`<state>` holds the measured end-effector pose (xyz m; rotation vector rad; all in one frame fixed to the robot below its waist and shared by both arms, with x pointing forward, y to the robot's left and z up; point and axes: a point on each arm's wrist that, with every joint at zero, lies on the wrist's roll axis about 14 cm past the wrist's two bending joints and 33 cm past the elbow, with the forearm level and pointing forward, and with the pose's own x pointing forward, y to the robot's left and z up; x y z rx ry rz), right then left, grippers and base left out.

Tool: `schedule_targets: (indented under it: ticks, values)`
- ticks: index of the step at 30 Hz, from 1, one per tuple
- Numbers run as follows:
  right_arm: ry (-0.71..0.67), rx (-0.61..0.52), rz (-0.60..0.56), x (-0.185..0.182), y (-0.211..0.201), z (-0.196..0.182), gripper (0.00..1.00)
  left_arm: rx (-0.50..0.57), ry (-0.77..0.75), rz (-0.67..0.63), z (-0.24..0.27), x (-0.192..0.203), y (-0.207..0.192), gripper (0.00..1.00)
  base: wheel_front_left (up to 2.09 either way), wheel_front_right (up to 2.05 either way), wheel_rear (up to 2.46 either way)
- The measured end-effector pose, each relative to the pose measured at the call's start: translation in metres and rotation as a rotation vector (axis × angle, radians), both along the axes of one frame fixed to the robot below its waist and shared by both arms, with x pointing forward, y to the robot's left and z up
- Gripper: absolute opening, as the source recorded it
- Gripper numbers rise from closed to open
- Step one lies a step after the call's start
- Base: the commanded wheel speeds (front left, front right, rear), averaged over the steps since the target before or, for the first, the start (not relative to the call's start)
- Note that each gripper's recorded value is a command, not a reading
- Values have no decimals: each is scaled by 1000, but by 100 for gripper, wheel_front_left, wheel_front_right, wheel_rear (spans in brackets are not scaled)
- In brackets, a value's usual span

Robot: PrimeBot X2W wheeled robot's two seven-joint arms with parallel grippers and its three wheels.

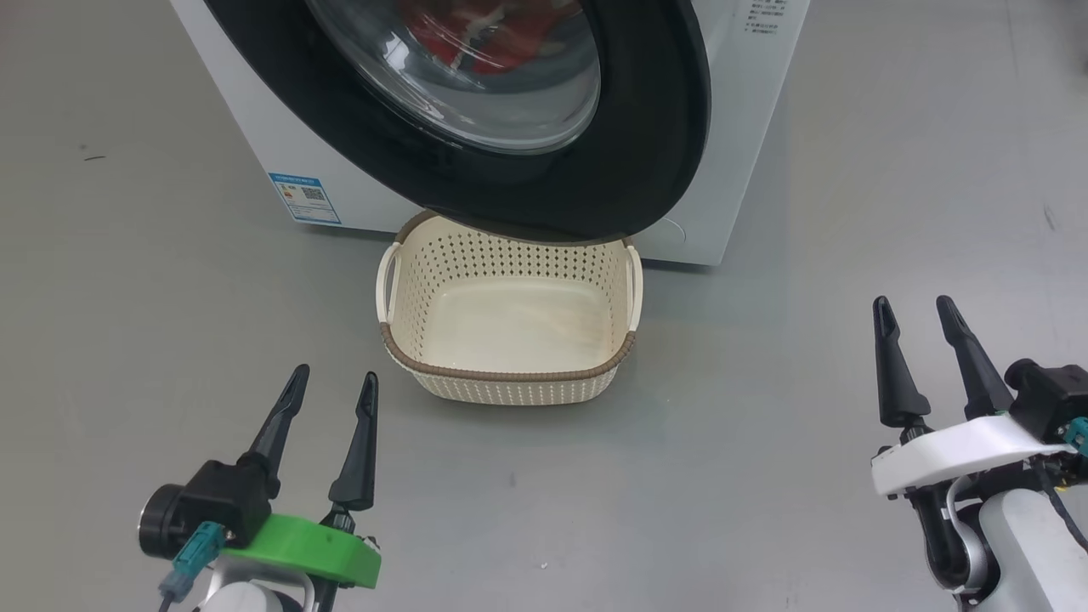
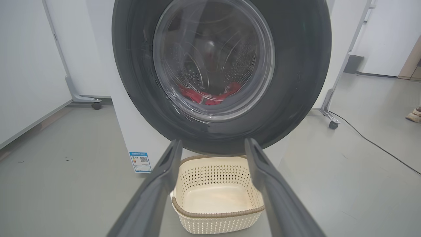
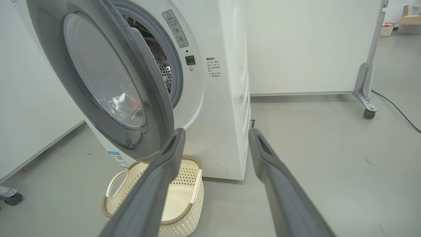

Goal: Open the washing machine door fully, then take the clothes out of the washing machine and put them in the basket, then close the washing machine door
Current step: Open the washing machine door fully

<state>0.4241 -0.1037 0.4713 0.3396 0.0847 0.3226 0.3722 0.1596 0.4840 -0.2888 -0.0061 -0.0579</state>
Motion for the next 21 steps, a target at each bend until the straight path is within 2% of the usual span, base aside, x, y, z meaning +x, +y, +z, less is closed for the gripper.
schedule_targets:
  ticks: [4, 5, 6, 7, 10, 14, 17, 21]
  values:
    - [-19, -13, 21, 10, 3, 3, 100, 0, 17, -3, -5, 0, -1, 100, 0, 0, 0]
    - [-22, -18, 26, 12, 3, 3, 69, 1, 21, -4, -7, 1, -1, 100, 0, 0, 0]
    - [-25, -21, 29, 15, 3, 3, 9, 1, 25, -5, -8, 1, -2, 100, 0, 0, 0]
    - [-30, -21, 32, 18, 4, 4, 0, 1, 29, -7, -10, 1, -2, 100, 0, 0, 0]
    - [-46, -22, 55, 29, 8, 9, 0, 1, 41, -11, -13, 2, -4, 100, 0, 0, 0]
    - [-39, 30, 68, 46, 14, 15, 0, 4, 50, -8, -16, 6, -2, 100, 0, 0, 0]
    - [-21, 113, 65, 61, 17, 21, 0, 5, 57, -8, -19, 9, -2, 100, 0, 0, 0]
    - [47, 288, 33, 81, 18, 24, 0, 3, 62, -14, -21, 12, -4, 100, 0, 0, 0]
